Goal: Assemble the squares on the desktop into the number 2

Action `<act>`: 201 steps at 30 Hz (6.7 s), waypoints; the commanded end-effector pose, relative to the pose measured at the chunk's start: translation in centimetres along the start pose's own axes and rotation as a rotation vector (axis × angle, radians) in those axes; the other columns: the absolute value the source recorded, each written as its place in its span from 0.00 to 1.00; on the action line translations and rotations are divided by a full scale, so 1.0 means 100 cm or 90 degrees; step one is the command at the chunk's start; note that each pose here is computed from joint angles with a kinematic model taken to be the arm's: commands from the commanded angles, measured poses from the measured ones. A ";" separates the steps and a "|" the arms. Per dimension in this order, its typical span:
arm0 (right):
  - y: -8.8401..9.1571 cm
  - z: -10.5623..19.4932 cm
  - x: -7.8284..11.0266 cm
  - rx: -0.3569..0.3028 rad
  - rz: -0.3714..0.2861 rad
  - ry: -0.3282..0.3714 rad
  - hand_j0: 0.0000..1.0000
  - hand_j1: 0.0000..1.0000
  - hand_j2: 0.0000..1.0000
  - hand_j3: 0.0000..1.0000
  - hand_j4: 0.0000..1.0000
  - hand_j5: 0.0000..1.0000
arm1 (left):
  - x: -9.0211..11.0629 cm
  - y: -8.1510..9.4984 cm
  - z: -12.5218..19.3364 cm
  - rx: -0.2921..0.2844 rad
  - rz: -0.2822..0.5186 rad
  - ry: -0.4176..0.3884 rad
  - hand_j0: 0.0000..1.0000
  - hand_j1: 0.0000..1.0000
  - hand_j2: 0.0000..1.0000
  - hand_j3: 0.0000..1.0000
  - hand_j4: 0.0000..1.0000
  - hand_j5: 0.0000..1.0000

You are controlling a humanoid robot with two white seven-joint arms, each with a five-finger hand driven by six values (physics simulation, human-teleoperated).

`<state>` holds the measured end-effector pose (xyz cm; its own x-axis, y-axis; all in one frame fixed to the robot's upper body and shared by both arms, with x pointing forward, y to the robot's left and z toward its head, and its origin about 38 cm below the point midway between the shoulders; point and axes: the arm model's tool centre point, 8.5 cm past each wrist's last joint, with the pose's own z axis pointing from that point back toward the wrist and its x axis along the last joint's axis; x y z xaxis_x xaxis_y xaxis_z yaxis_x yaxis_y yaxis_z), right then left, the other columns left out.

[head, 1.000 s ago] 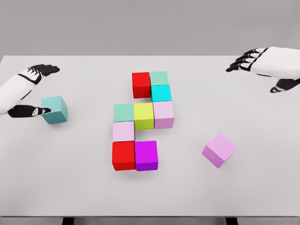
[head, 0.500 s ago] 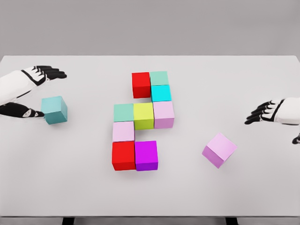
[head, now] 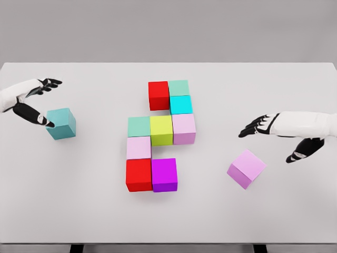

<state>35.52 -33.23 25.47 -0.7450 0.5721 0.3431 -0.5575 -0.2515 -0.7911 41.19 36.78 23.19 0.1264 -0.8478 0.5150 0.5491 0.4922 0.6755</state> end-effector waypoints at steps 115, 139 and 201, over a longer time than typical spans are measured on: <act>0.049 -0.014 0.002 0.165 0.085 -0.026 1.00 1.00 1.00 1.00 1.00 1.00 | 0.032 -0.025 -0.074 -0.003 -0.076 0.061 0.49 0.49 0.49 0.49 0.49 0.49; 0.036 -0.071 -0.006 0.157 0.104 -0.068 1.00 1.00 1.00 1.00 1.00 1.00 | 0.078 -0.033 -0.108 -0.011 -0.041 0.017 0.45 0.45 0.45 0.45 0.45 0.45; 0.022 -0.077 -0.009 0.118 0.077 -0.078 1.00 1.00 1.00 1.00 1.00 1.00 | 0.144 -0.072 -0.144 -0.022 -0.044 -0.020 0.44 0.44 0.44 0.44 0.44 0.44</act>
<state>38.31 -28.51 20.71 -0.8506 0.4362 0.2936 -0.4876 -0.4458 -0.7506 50.94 18.41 18.01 0.0678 -0.8729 0.4832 0.5876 0.4263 0.6877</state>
